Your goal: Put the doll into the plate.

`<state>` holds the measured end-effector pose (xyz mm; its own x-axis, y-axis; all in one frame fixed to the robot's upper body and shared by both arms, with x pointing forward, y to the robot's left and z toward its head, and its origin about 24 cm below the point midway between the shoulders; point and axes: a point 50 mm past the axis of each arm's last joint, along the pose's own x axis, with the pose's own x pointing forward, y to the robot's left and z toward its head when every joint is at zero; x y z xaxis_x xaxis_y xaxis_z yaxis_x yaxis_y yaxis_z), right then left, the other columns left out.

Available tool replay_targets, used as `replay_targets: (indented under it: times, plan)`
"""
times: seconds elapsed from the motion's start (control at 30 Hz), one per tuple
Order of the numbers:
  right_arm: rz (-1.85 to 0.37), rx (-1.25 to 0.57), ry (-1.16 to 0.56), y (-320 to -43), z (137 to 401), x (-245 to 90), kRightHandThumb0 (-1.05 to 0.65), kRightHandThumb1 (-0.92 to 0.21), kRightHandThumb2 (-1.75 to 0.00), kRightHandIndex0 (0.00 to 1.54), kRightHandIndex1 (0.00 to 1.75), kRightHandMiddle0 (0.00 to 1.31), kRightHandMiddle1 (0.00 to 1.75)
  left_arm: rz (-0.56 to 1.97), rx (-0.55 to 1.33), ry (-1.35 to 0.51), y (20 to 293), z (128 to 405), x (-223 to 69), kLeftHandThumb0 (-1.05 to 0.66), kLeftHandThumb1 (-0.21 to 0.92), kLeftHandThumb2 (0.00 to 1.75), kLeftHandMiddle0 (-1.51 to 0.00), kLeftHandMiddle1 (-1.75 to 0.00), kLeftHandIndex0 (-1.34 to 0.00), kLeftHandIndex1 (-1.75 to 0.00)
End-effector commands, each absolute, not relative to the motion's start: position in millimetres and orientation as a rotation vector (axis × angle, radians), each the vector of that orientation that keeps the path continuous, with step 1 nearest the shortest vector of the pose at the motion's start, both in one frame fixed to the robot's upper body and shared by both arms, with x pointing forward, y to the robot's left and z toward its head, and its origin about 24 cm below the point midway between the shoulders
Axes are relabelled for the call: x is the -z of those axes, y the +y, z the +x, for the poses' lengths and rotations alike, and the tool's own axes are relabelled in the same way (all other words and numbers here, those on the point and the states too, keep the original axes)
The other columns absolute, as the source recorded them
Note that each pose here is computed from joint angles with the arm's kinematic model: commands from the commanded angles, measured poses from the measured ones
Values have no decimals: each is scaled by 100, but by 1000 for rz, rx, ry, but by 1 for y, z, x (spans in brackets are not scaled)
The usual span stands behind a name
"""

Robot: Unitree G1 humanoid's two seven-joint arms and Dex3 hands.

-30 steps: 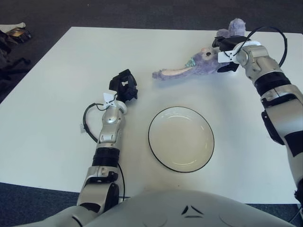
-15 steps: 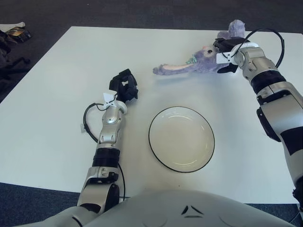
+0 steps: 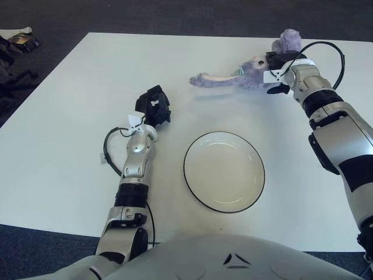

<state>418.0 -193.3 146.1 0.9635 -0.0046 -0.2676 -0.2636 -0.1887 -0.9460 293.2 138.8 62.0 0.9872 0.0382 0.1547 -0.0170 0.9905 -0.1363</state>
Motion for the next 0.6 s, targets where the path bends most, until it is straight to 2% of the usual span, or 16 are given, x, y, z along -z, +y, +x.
replay_targets:
  times: [0.0,0.1,0.17,0.37,0.57]
  plan:
    - [-1748,-288,298,-198,411,-121,-41,-21,-108,29,104,0,50,-147,-58,-17,141,275,-27,-50,69,96,-134,-175,-106,-175]
    - [-1760,-286,310,-198,409,-114,-41,-20,-108,27,109,0,52,-154,-62,-14,141,275,-27,-50,69,96,-134,-175,-106,-175]
    - [-1763,-288,312,-198,408,-111,-39,-19,-109,18,106,0,52,-155,-64,-13,141,275,-27,-50,69,96,-134,-175,-107,-175]
    - [-1759,-289,319,-198,403,-96,-36,-15,-112,8,94,0,53,-159,-62,-18,140,274,-27,-50,69,96,-133,-175,-106,-175]
    - [-1746,-271,310,-197,400,-87,-34,-14,-114,2,98,0,58,-160,-63,-20,140,273,-27,-50,69,96,-133,-175,-105,-175]
